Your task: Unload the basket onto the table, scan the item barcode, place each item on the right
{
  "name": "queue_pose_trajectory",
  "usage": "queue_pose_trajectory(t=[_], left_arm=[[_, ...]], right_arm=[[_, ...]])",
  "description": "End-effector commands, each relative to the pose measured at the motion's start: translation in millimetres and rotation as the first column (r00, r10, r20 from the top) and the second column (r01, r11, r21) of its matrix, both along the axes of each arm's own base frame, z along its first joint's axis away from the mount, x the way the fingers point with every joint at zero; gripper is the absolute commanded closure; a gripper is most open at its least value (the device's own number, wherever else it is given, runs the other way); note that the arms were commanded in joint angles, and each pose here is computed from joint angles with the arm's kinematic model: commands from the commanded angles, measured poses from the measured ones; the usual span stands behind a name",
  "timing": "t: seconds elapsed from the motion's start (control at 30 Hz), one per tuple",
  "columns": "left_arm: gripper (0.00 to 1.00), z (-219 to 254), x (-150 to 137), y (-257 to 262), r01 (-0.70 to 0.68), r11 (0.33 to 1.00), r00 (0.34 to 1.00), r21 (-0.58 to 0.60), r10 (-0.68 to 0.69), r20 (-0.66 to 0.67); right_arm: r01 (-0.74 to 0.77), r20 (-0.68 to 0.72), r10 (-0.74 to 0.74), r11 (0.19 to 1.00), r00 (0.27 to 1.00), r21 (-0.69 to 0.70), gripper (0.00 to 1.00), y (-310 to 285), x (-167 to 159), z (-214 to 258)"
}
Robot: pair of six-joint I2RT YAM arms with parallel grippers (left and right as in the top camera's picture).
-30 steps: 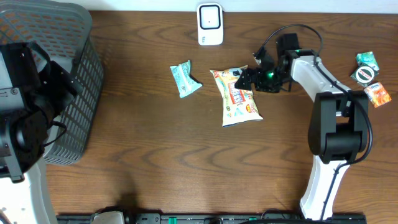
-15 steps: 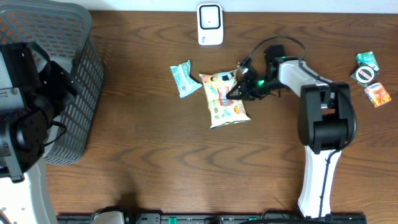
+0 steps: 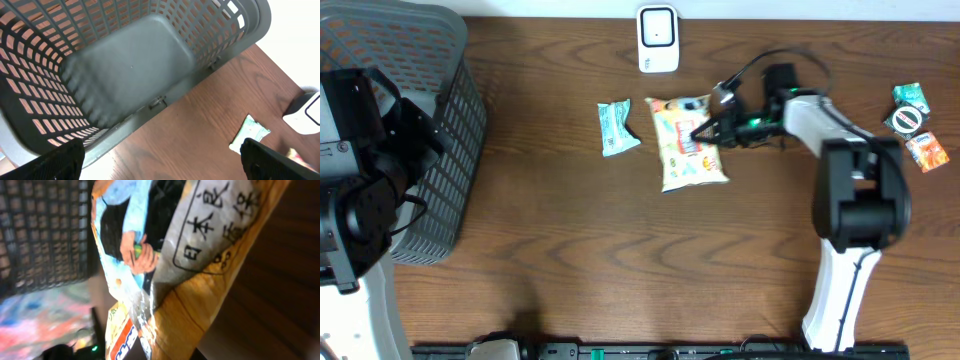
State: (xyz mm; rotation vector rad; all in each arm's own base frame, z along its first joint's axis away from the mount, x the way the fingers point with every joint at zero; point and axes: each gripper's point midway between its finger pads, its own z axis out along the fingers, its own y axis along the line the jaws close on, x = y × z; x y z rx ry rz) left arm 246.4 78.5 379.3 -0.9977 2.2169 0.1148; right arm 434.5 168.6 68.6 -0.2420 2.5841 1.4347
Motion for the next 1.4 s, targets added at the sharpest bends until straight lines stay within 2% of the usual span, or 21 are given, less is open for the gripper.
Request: queue_pose_trajectory(t=[0.0,0.07,0.13,0.2,0.23,0.27,0.3,0.37,0.4,0.73,0.83,0.9,0.97,1.0,1.1,1.2,1.27,1.37], left_arm=[[0.02,1.8,-0.8,1.6,-0.013,1.0,1.0,-0.002,0.013,0.007],[0.02,1.7,-0.9,1.6,-0.013,1.0,1.0,-0.002,0.013,0.007],[0.02,1.8,-0.8,1.6,-0.013,1.0,1.0,-0.002,0.013,0.007],[0.02,1.7,-0.9,1.6,-0.013,1.0,1.0,-0.002,0.013,0.007],[0.02,1.7,-0.9,1.6,-0.013,1.0,1.0,-0.002,0.013,0.007],[0.02,1.7,-0.9,1.6,-0.013,1.0,1.0,-0.002,0.013,0.007],[0.02,1.7,-0.9,1.6,-0.013,1.0,1.0,-0.002,0.013,0.007],[0.02,1.8,-0.8,1.6,-0.013,1.0,1.0,-0.002,0.013,0.007],[0.02,1.7,-0.9,1.6,-0.013,1.0,1.0,-0.002,0.013,0.007],[0.02,1.7,-0.9,1.6,-0.013,1.0,1.0,-0.002,0.013,0.007],[0.03,1.8,-0.8,1.6,-0.013,1.0,1.0,-0.002,0.013,0.007],[0.02,1.7,-0.9,1.6,-0.013,1.0,1.0,-0.002,0.013,0.007],[0.02,1.7,-0.9,1.5,-0.013,1.0,1.0,-0.003,0.013,0.007],[0.02,1.7,-0.9,1.6,-0.013,1.0,1.0,-0.002,0.013,0.007],[0.03,1.8,-0.8,1.6,-0.013,1.0,1.0,-0.002,0.013,0.007],[0.02,1.8,-0.8,1.6,-0.013,1.0,1.0,-0.002,0.013,0.007],[0.02,1.8,-0.8,1.6,-0.013,1.0,1.0,-0.002,0.013,0.007],[0.02,1.7,-0.9,1.6,-0.013,1.0,1.0,-0.002,0.013,0.007]], right_arm=[[0.12,0.155,-0.082,0.96,0.984,-0.253,0.99,-25.4,10.3,47.3],[0.218,0.221,-0.132,0.874,0.966,-0.434,0.99,-46.6,11.6,57.0],[0.345,0.315,-0.183,0.72,0.931,-0.602,0.99,-71.0,10.9,73.6],[0.468,0.425,-0.207,0.505,0.881,-0.725,0.99,-95.6,7.1,92.4],[0.521,0.481,-0.2,0.373,0.853,-0.768,0.99,-107.1,3.2,102.1],[0.571,0.547,-0.163,0.207,0.821,-0.795,0.99,-117.5,-3.1,115.7],[0.594,0.582,-0.125,0.104,0.803,-0.798,0.99,-120.7,-7.6,124.3],[0.616,0.616,-0.053,-0.018,0.786,-0.787,0.99,-114.4,-13.6,130.3],[0.612,0.613,-0.02,-0.034,0.79,-0.79,0.99,-106.5,-15.1,127.6],[0.456,0.442,0.169,-0.049,0.881,-0.889,0.99,-36.5,-22.6,36.0],[0.417,0.395,0.22,-0.059,0.892,-0.907,0.99,-19.9,-29.8,14.7],[0.397,0.377,0.245,-0.038,0.893,-0.917,0.98,-6.2,-36.3,7.6],[0.38,0.37,0.263,0.015,0.891,-0.925,0.81,12.9,-43.2,4.0],[0.368,0.367,0.271,0.051,0.89,-0.928,0.66,24.3,-46.7,2.9],[0.296,0.343,0.28,0.197,0.896,-0.935,0.39,64.2,-58.9,-0.5],[0.191,0.298,0.276,0.356,0.914,-0.915,0.24,100.9,-71.7,3.3],[0.165,0.289,0.264,0.408,0.92,-0.898,0.23,110.4,-70.6,14.9],[0.188,0.305,0.222,0.43,0.926,-0.883,0.23,103.4,-55.7,35.3]])
